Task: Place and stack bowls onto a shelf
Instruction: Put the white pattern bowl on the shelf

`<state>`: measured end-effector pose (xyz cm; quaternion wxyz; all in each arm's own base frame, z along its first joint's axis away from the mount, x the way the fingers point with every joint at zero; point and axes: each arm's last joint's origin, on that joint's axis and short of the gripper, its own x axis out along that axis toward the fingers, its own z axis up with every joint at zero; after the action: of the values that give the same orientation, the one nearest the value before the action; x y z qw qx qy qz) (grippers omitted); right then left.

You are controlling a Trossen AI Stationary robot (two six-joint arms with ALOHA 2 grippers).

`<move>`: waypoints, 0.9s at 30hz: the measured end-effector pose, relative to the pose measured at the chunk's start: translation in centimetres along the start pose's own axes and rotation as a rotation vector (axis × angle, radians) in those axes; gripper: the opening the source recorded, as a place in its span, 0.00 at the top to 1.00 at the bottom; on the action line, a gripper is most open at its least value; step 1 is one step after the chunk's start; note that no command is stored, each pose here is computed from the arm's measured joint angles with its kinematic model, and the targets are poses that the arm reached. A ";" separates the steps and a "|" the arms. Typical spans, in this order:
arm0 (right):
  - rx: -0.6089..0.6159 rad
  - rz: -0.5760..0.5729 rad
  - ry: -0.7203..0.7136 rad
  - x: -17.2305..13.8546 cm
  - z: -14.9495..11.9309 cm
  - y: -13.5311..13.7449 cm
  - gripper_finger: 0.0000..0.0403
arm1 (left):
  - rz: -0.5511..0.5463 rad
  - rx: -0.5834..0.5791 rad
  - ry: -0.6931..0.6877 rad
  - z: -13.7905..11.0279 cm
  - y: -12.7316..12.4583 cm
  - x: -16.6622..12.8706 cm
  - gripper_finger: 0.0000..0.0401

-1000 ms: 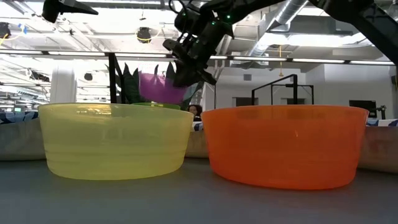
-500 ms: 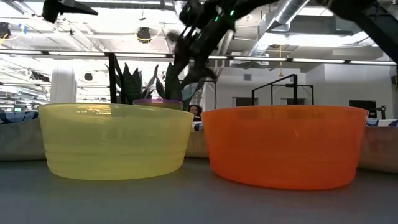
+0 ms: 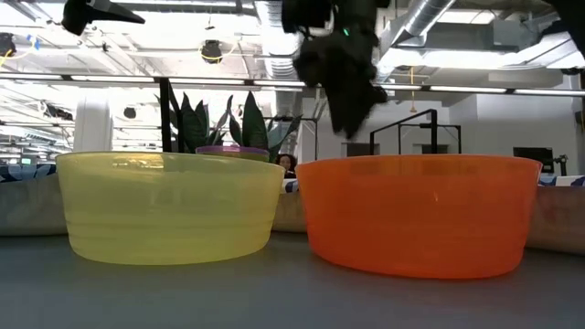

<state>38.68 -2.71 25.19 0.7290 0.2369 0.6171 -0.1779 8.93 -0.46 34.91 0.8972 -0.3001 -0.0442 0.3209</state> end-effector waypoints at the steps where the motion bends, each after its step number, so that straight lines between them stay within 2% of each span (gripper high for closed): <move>1: 0.034 0.026 -0.014 0.7 -0.5 0.2 0.48 | -0.004 0.001 0.005 0.0 0.0 0.0 0.31; 5: 0.157 0.133 -0.136 1.1 -2.4 -0.9 0.48 | -0.004 0.001 0.006 0.0 0.0 0.0 0.31; 10: 0.223 0.156 -0.151 3.9 -4.9 -2.7 0.48 | -0.003 -0.003 0.009 -0.1 0.0 0.0 0.31; 16: 0.174 0.199 -0.138 6.6 -7.0 -2.1 0.48 | 0.008 -0.030 0.020 -0.2 0.2 0.0 0.31; 22: 0.121 0.194 -0.117 8.4 -7.5 -1.1 0.49 | 0.021 -0.054 0.027 -0.4 0.3 0.0 0.31; 25: 0.123 0.170 -0.081 9.0 -7.7 -1.2 0.53 | 0.026 -0.062 0.025 -0.4 0.4 0.0 0.31; 27: 0.130 0.172 -0.081 9.0 -7.7 -1.2 0.60 | 0.028 -0.063 0.023 -0.4 0.4 0.0 0.31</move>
<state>33.35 0.98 15.20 0.7491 0.3283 0.5516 -0.1640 8.83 -0.42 34.40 0.8833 -0.3325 -0.0398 0.3282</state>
